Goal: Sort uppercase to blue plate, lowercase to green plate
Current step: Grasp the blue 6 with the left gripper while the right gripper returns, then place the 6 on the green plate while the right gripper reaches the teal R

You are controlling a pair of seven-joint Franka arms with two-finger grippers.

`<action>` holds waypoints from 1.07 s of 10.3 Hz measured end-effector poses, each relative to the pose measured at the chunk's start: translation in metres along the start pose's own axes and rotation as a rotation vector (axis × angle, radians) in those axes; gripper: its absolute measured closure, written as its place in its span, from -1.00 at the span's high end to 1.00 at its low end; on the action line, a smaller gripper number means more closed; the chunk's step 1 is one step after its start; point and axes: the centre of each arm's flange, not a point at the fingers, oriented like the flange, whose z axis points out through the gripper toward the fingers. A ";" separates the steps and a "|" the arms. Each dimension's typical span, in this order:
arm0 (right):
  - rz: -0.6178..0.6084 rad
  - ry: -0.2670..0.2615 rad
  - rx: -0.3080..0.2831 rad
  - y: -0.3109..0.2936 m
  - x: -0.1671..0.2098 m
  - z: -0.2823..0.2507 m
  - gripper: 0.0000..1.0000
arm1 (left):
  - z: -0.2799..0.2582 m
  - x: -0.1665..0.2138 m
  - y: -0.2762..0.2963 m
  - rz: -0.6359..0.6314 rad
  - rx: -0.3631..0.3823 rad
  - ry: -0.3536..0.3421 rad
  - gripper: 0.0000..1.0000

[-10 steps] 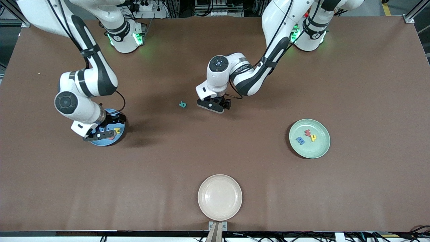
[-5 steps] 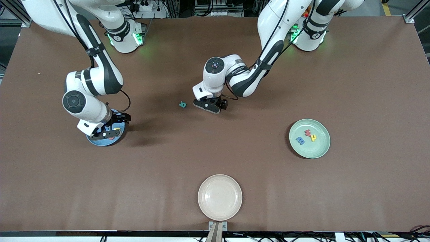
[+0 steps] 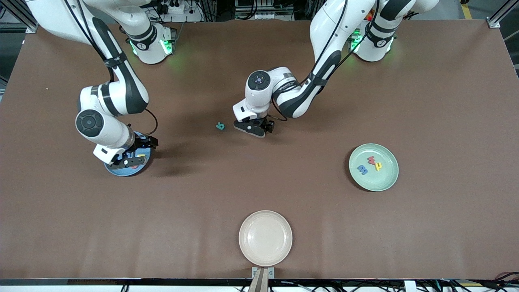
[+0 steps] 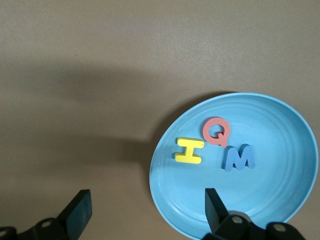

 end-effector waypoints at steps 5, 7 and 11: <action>0.017 -0.003 0.001 0.000 0.000 0.001 1.00 | -0.006 0.004 0.002 0.005 0.007 0.006 -0.44; 0.058 -0.002 -0.001 -0.011 0.000 0.001 1.00 | -0.006 0.008 -0.013 -0.013 0.067 -0.046 -0.44; 0.162 -0.002 -0.012 -0.088 -0.002 0.006 1.00 | -0.094 0.059 -0.119 -0.187 0.186 -0.090 -0.44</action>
